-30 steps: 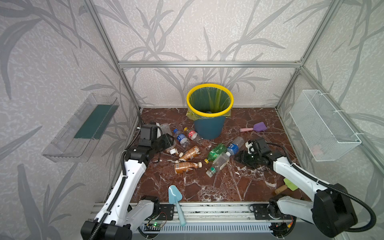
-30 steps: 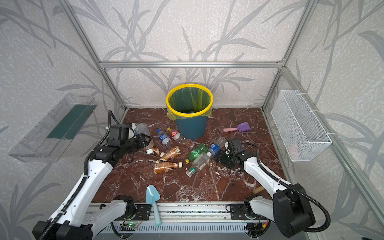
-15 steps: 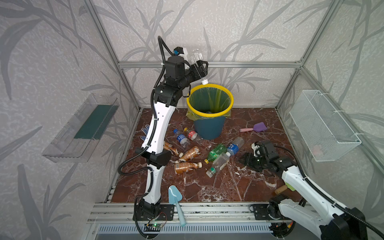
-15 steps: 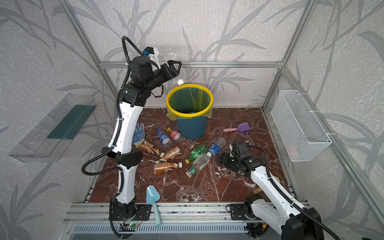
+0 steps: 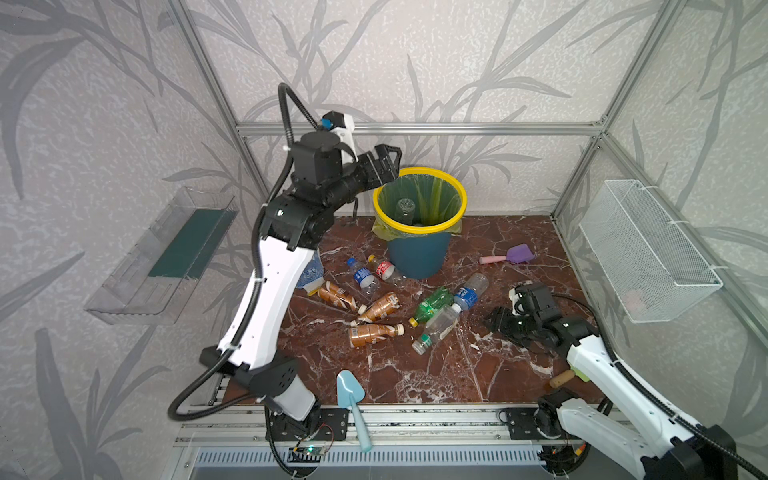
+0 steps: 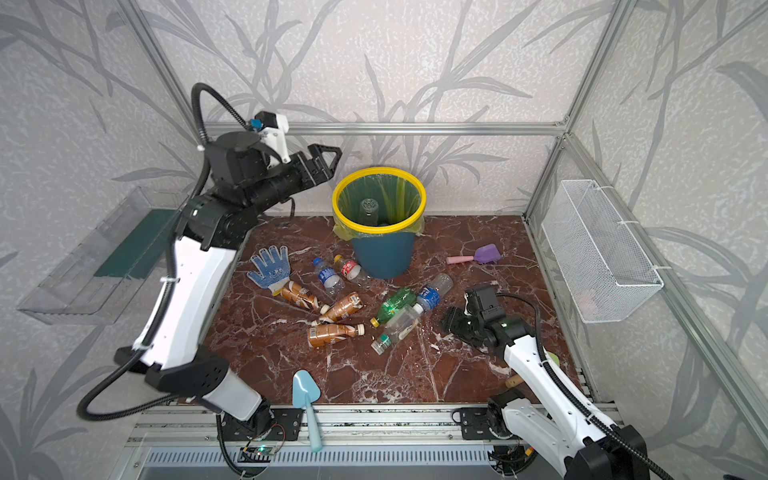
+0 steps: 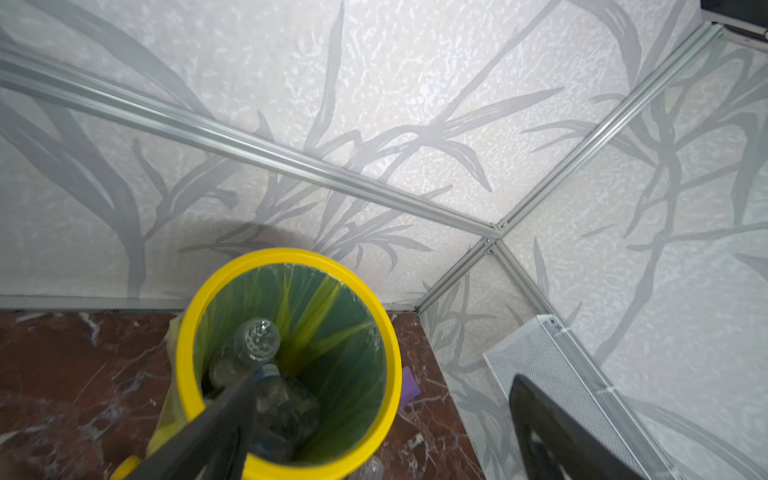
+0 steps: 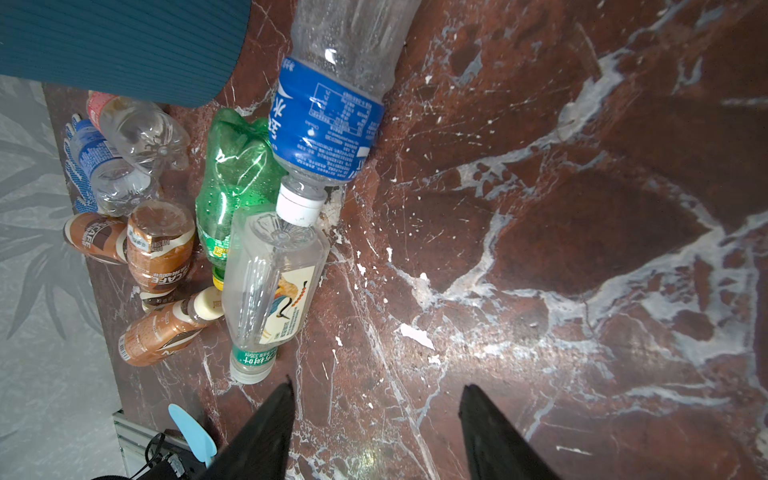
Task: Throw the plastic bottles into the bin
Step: 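Carry the clear bottle over the bin and open the left gripper, then return the left gripper to the pile while the right gripper moves over the blue-label bottle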
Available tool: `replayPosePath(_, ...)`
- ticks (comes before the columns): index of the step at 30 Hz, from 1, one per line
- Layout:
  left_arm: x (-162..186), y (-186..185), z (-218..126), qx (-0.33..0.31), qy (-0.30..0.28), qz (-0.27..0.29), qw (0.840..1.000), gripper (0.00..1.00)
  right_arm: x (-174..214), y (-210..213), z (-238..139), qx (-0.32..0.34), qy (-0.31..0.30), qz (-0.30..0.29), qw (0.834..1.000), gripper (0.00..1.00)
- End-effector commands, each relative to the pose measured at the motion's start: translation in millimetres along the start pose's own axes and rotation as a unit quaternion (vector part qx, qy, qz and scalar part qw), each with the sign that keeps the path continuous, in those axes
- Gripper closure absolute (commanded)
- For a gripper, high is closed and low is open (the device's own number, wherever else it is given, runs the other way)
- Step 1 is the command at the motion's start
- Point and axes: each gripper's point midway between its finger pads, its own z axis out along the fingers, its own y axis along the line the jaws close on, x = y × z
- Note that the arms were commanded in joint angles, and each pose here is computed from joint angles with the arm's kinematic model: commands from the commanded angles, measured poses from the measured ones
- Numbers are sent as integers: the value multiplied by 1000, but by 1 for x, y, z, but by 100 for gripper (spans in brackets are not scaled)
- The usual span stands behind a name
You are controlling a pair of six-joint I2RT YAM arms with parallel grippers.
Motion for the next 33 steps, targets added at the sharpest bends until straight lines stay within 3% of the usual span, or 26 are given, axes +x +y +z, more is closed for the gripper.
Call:
replayPosePath(1,30,31,-8,-33,-6,-2,999,7,-1,1,4,2,5,14,1000,35)
replayPosePath(8,112,105,-56,-123,45,-12,991,7,-7,6,20,-4,5,42,999,35)
replayPosePath(15,172,165,-92,-178,80,-50,979,7,-43,18,29,9,-36,60,997,31)
replayPosePath(23,209,195,-108,-200,97,-73,972,6,-91,35,47,25,-67,79,994,21)
replayPosePath(33,224,210,-116,-229,110,-87,963,6,-112,39,88,40,-37,99,994,16)
